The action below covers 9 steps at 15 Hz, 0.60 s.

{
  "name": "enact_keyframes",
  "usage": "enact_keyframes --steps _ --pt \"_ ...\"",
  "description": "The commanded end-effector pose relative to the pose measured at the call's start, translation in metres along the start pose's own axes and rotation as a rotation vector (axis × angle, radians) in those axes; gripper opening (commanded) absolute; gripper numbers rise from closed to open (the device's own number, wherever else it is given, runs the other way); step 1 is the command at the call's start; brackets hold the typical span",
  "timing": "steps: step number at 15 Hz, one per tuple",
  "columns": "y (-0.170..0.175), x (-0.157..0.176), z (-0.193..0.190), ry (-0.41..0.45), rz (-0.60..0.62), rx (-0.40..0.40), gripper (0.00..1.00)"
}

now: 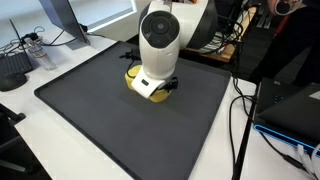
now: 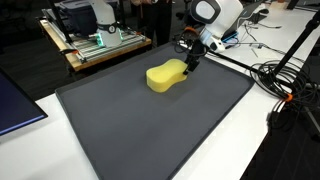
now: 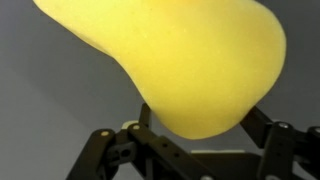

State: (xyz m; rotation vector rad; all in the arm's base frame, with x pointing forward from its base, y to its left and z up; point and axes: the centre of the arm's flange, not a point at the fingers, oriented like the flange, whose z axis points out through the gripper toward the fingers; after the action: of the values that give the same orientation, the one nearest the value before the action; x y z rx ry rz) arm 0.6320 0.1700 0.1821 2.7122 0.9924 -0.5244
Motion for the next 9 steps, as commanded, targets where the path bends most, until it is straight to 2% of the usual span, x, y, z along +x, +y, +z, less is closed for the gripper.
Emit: enact_keyframes --steps 1,9 --pt "0.0023 0.0121 -0.0011 -0.023 0.006 0.034 0.59" --pt "0.0019 0.0099 -0.0096 -0.047 0.019 0.028 0.10"
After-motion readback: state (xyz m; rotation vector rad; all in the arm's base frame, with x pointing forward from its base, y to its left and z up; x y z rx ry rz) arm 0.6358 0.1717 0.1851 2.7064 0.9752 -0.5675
